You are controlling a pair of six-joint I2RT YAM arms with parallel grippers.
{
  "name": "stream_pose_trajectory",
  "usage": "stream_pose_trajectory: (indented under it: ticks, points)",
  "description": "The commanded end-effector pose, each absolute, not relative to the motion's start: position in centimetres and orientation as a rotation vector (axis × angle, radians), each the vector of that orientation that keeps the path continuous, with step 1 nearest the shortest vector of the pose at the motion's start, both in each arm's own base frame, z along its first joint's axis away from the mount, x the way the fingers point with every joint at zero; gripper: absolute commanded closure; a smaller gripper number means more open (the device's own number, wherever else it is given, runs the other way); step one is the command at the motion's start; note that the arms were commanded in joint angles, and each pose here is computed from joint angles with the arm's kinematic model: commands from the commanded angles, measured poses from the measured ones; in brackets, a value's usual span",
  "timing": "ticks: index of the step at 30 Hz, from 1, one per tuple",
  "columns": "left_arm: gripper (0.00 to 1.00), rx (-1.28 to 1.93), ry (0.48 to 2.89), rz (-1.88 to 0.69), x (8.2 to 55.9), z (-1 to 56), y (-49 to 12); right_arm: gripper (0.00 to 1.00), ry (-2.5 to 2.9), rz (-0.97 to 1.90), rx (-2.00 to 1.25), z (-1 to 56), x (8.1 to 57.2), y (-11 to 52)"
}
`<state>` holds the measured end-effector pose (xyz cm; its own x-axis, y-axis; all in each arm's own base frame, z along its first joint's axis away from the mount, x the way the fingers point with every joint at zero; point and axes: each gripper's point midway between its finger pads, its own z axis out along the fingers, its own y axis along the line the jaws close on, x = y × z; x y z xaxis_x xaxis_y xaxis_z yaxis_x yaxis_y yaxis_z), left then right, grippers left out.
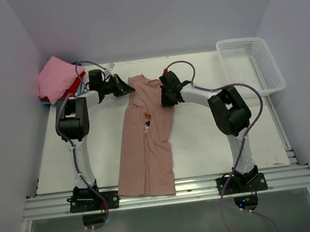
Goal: Fold and stack the t-shirts
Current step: Fold the tshirt
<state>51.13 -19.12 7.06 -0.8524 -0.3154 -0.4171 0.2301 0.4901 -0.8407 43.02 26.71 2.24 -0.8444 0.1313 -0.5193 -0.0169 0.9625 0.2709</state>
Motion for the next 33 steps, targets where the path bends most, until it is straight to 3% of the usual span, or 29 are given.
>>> stream_pose_trajectory:
  ticks: [1, 13, 18, 24, 33]
  points:
    - [1.0, -0.009, 2.25, -1.282, 51.5, 6.0, -19.0, 1.0, 2.648, 0.249, 0.068, 0.2, 41.4, 25.1]
    - [1.0, -0.199, 2.505, -1.125, 51.3, -2.6, -18.2, 1.0, 2.684, 0.116, 0.139, 1.4, 44.7, 24.5]
    - [1.0, -0.257, 2.53, -1.114, 51.8, -4.7, -18.1, 1.0, 2.779, 0.047, 0.178, -0.9, 46.3, 23.5]
    - [1.0, -0.29, 2.484, -1.166, 54.1, -5.0, -18.4, 1.0, 2.771, 0.103, 0.22, -0.8, 50.2, 22.8]
    - [1.0, -0.336, 2.223, -1.298, 60.4, -1.0, -16.3, 1.0, 2.589, 0.194, 0.309, 1.2, 56.8, 20.2]
